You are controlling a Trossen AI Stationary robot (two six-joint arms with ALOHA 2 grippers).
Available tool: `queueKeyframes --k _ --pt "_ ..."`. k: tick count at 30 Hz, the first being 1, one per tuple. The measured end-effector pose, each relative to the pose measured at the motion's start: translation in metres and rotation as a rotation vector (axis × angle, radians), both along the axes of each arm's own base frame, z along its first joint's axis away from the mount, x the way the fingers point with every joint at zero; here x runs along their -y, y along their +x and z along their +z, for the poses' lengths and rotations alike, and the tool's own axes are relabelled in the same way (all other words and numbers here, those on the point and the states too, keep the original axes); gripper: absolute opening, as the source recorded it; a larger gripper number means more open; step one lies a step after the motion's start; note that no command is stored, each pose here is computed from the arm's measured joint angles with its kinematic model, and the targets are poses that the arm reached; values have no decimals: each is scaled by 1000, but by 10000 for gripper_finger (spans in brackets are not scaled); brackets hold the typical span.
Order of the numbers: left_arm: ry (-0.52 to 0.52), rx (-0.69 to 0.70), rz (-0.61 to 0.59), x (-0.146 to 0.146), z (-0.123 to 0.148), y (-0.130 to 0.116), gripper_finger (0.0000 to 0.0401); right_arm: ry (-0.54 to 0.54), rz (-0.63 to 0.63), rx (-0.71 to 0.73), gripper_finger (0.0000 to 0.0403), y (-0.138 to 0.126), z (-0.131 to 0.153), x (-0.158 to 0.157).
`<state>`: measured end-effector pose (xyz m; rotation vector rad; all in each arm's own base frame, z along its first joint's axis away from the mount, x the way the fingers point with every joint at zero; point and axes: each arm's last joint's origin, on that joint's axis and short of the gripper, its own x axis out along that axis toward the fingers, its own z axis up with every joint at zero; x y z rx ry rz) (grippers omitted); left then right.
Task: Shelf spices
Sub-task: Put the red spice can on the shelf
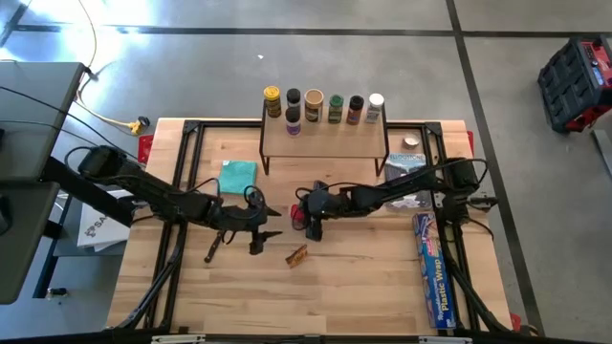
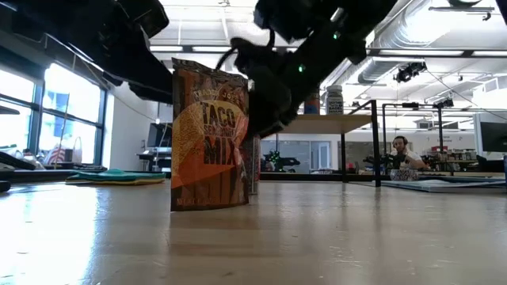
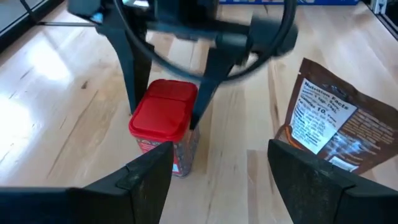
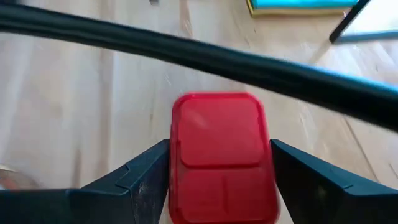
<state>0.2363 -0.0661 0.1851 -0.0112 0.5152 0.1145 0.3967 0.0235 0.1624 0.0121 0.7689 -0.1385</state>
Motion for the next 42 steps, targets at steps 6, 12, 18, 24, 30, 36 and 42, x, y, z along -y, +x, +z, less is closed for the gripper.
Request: queueKeyframes --k 6,12,18,24,30,36,42 --pt "-5 -4 6 0 0 0 257 -18 -41 -24 260 1 -10 1" --pt "-6 -4 6 0 0 0 257 7 -17 3 244 3 -7 0" --pt "-6 -4 5 0 0 0 257 34 3 21 204 4 -6 -1" --pt "-6 -6 5 0 -1 0 257 40 -1 45 204 0 10 -1" --pt "-6 -6 4 0 -1 0 257 1 9 123 204 -22 66 6" --pt "-8 -1 4 0 0 0 257 -58 -93 227 204 -53 121 48" --pt "-9 4 4 0 0 0 257 -27 -177 279 204 -74 138 111"
